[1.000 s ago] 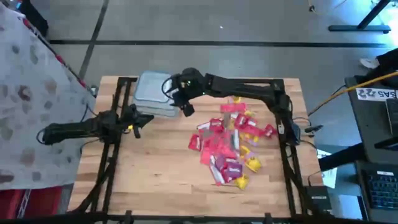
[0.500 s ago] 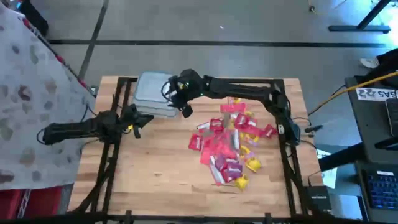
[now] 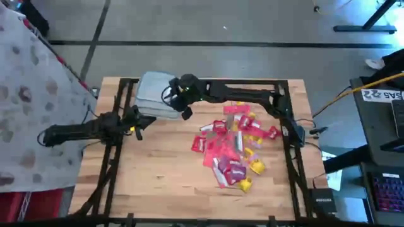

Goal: Sort candy
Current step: Open the square transparent bin

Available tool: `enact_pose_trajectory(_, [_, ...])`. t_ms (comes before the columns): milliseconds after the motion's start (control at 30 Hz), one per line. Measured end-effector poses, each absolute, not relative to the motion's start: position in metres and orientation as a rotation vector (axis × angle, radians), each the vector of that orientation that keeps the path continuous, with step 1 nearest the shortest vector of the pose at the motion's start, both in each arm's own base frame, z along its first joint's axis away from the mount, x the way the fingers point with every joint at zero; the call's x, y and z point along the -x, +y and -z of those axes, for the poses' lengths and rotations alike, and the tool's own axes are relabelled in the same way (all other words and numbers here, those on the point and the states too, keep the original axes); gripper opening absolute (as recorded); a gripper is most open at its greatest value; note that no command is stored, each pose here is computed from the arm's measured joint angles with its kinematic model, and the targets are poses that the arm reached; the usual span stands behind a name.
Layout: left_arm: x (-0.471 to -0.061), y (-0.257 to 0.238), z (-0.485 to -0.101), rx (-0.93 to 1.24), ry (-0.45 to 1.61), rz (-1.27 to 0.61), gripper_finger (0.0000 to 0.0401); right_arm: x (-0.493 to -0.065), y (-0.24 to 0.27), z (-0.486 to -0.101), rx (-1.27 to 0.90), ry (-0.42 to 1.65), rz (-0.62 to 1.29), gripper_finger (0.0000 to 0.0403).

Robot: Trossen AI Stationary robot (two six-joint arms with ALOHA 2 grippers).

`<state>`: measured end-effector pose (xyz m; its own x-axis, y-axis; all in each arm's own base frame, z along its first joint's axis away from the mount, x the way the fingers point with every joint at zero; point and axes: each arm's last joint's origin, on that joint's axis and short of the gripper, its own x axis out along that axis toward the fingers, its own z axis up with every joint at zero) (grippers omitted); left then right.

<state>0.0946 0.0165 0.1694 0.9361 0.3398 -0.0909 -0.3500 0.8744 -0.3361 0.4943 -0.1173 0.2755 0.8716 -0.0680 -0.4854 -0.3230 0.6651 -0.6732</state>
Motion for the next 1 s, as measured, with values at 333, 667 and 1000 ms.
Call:
enact_pose_trajectory(333, [-0.095,0.017,-0.169,0.357,0.029,-0.36,0.0,-0.496,-0.112,-0.275,0.899,0.527,-0.129,0.0067])
enact_pose_trajectory(667, [-0.095,0.017,-0.169,0.357,0.029,-0.36,0.0,-0.5,-0.1,-0.288,0.904,0.524,-0.114,0.0061])
enact_pose_trajectory(1000, [-0.095,0.017,-0.17,0.357,0.029,-0.36,0.0,-0.502,-0.074,-0.329,0.952,0.486,-0.076,0.0059])
